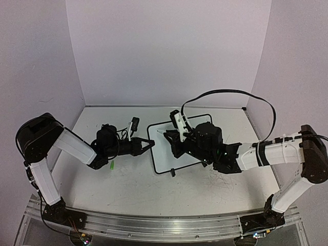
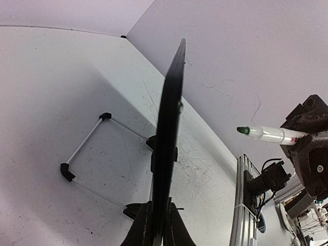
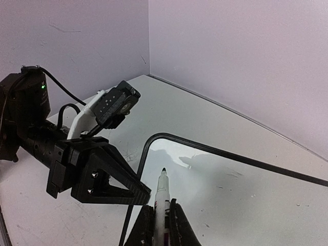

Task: Write a sentence on the whiteboard
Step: Hold the whiteboard at the center of the board.

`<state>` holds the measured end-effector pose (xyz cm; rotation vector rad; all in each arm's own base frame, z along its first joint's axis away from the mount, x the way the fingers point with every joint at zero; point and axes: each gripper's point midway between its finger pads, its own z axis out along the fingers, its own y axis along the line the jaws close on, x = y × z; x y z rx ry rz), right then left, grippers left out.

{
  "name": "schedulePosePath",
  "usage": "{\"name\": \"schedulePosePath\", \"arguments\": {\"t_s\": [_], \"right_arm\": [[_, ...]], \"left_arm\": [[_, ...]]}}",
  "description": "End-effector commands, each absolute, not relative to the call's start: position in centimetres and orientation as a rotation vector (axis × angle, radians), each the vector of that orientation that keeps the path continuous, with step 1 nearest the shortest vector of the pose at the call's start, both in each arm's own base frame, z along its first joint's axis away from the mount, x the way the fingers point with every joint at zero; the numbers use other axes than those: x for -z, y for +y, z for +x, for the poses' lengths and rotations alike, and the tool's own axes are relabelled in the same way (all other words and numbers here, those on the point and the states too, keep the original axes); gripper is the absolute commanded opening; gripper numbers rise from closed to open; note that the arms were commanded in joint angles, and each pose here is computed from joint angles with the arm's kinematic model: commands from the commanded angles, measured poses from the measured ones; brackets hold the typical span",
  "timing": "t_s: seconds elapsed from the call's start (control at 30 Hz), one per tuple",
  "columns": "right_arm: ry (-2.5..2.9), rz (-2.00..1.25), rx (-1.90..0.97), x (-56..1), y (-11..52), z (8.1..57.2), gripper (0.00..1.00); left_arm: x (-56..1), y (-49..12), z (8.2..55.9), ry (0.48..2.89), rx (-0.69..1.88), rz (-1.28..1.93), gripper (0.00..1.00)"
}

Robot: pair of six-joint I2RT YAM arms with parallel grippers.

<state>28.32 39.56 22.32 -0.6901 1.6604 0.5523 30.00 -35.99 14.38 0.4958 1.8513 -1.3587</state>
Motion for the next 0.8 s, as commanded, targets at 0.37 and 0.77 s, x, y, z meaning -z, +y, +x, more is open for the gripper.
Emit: {"name": "schedulePosePath", "arguments": {"t_s": [0.37,0.77], "right_arm": [[1.62,-0.671,-0.576,-22.7,40.5,28.6,0.0],[1.63,-0.648,-0.544,-22.4,40.7,29.4,0.0]], "left_arm": [[-14.4,-35.8,30.7,1.835,1.338,0.49,0.03],[-14.3,-35.9,30.6,1.838,1.341,0.491,0.03]]}}
